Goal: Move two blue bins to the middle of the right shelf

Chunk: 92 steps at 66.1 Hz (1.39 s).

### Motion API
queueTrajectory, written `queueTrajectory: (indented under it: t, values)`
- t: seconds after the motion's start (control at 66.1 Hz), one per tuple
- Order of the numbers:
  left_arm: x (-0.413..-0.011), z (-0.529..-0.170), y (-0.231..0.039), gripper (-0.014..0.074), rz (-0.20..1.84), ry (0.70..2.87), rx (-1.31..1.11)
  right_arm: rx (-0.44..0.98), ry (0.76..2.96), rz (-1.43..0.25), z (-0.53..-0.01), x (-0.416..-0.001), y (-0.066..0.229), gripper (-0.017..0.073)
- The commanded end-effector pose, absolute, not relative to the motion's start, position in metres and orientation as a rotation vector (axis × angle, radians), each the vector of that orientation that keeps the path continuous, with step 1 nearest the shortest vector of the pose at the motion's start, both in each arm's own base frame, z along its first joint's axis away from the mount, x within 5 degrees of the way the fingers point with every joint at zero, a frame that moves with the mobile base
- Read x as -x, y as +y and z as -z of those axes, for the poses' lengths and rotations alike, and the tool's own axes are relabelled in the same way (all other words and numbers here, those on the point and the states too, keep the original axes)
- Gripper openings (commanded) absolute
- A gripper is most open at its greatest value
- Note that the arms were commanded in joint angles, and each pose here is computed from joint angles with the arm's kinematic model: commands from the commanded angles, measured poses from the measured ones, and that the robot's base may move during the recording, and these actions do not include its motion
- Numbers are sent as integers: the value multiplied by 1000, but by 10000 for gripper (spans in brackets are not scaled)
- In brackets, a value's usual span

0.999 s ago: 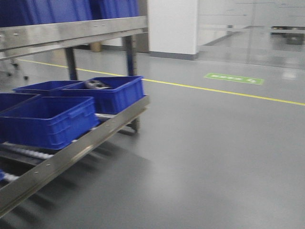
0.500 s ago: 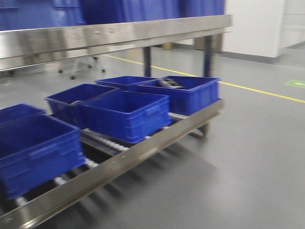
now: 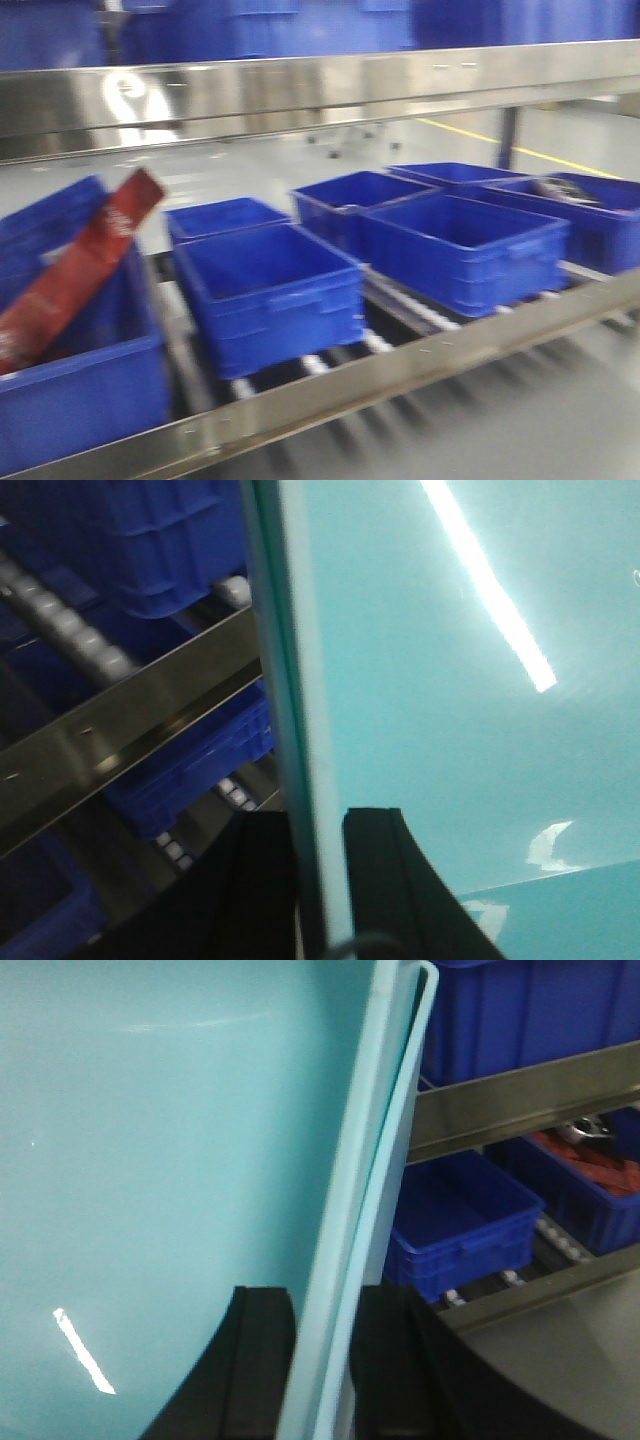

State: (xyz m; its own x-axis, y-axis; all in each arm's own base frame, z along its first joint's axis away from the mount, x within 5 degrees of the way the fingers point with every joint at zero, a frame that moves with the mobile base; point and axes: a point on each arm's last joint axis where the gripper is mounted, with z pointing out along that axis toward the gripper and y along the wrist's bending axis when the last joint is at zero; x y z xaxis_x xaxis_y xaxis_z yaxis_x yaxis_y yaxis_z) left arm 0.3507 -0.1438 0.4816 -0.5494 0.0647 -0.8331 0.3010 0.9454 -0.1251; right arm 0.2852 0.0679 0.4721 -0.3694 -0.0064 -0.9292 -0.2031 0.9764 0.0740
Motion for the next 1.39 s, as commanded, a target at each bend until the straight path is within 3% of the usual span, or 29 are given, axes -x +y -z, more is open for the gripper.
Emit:
queueTrajectory:
  t: [0.0, 1.378]
  values:
    - [-347, -499, -146, -111, 351, 2016, -263, 156, 1815, -208, -491, -279, 66, -154]
    - [-347, -499, -146, -111, 351, 2016, -263, 156, 1815, -208, -491, -279, 66, -154]
